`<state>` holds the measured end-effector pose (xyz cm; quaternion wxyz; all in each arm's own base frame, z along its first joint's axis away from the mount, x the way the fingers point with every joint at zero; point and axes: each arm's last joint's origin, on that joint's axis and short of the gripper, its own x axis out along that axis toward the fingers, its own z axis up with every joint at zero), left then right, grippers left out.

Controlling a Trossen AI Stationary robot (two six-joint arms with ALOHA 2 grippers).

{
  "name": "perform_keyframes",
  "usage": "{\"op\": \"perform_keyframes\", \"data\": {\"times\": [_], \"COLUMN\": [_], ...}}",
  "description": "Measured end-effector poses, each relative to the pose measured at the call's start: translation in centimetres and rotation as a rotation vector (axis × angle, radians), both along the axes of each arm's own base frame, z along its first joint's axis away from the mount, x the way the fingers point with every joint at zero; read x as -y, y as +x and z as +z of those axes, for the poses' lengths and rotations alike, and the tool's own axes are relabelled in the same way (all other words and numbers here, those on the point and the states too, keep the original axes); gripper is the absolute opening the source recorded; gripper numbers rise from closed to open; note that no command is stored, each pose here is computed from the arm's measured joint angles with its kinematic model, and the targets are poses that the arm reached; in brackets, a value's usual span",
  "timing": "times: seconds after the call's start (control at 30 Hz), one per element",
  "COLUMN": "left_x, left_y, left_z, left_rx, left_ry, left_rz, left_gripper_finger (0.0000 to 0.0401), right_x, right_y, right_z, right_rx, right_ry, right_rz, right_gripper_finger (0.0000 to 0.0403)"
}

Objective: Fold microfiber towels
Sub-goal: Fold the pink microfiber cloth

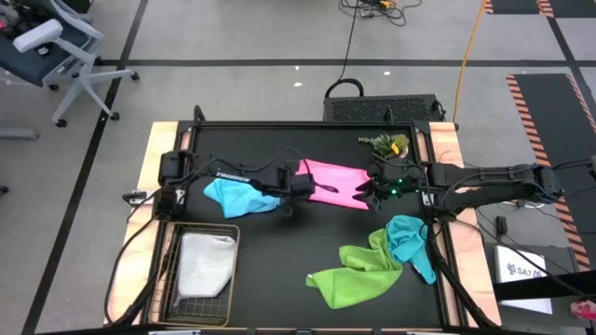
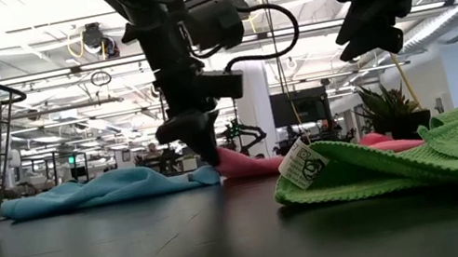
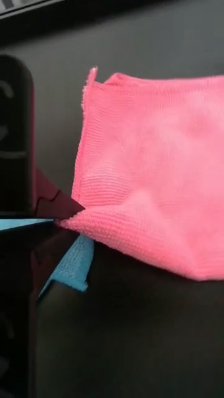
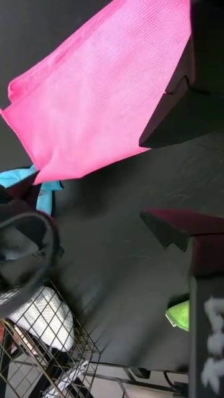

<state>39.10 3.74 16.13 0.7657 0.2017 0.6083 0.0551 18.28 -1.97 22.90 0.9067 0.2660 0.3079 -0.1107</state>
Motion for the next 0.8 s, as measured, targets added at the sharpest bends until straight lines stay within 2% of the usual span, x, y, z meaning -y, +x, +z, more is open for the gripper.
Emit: {"op": "perform_keyframes", "data": {"times": [0.1, 0.3, 0.4, 0.57, 0.8], "left_x": [1.0, 2.7, 3.3, 3.6, 2.8], "left_y": [-0.6, -1.8, -1.8, -1.5, -0.4], "left_z": [-0.2, -0.3, -0.2, 1.4, 4.3], "left_rx": [-0.072, -0.175, -0.158, -0.102, -0.021], "left_ry": [-0.005, -0.026, -0.040, -0.130, -0.118], "left_rz": [-0.019, 0.019, 0.033, 0.035, -0.021], "left_gripper_finger": [0.0004, 0.0003, 0.0003, 0.0002, 0.0001], "right_x": [0.0, 0.0, 0.0, 0.0, 0.0], "right_y": [0.0, 0.0, 0.0, 0.0, 0.0], "right_z": [0.0, 0.0, 0.0, 0.0, 0.0], "right_rx": [0.000, 0.000, 0.000, 0.000, 0.000], "right_ry": [0.000, 0.000, 0.000, 0.000, 0.001], "right_rz": [0.000, 0.000, 0.000, 0.000, 0.001], "right_gripper_finger": [0.0164, 0.0164, 0.0164, 0.0164, 0.0164]}}
